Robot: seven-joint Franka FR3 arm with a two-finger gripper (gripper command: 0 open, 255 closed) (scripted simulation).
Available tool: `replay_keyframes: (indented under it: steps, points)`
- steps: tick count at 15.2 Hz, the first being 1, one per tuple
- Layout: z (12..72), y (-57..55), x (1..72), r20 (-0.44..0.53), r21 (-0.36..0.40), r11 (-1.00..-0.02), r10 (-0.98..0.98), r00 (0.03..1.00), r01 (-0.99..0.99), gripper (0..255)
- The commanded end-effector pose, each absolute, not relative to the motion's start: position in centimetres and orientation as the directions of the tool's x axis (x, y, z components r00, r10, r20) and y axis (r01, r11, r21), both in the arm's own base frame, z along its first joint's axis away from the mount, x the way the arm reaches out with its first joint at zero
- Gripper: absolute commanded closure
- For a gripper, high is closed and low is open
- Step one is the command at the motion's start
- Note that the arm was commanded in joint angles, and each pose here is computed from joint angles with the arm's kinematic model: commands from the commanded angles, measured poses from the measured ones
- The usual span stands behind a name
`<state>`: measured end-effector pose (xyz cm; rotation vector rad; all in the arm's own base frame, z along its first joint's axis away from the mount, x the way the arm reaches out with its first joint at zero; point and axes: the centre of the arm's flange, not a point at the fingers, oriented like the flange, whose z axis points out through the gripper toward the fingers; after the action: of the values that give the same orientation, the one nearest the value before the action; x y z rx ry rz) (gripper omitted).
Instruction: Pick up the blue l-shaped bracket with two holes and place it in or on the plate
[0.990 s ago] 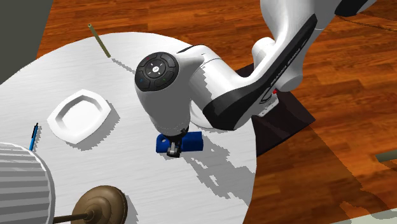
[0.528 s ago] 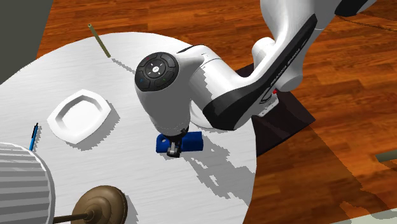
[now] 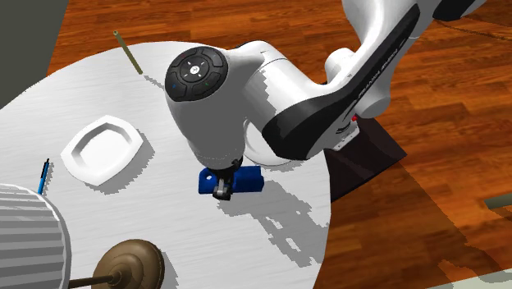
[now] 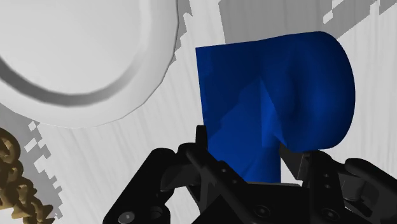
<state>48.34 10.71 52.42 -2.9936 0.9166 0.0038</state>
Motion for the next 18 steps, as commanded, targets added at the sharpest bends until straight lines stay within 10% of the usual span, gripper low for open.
replay_keyframes:
  steps: [1,18]
  points:
    - [53.6,10.7,48.4,-0.005,-0.010,-0.829,-0.560,0.829,-0.560,255]
    - [57.0,5.9,39.0,-0.005,-0.010,-0.829,-0.560,0.829,-0.560,255]
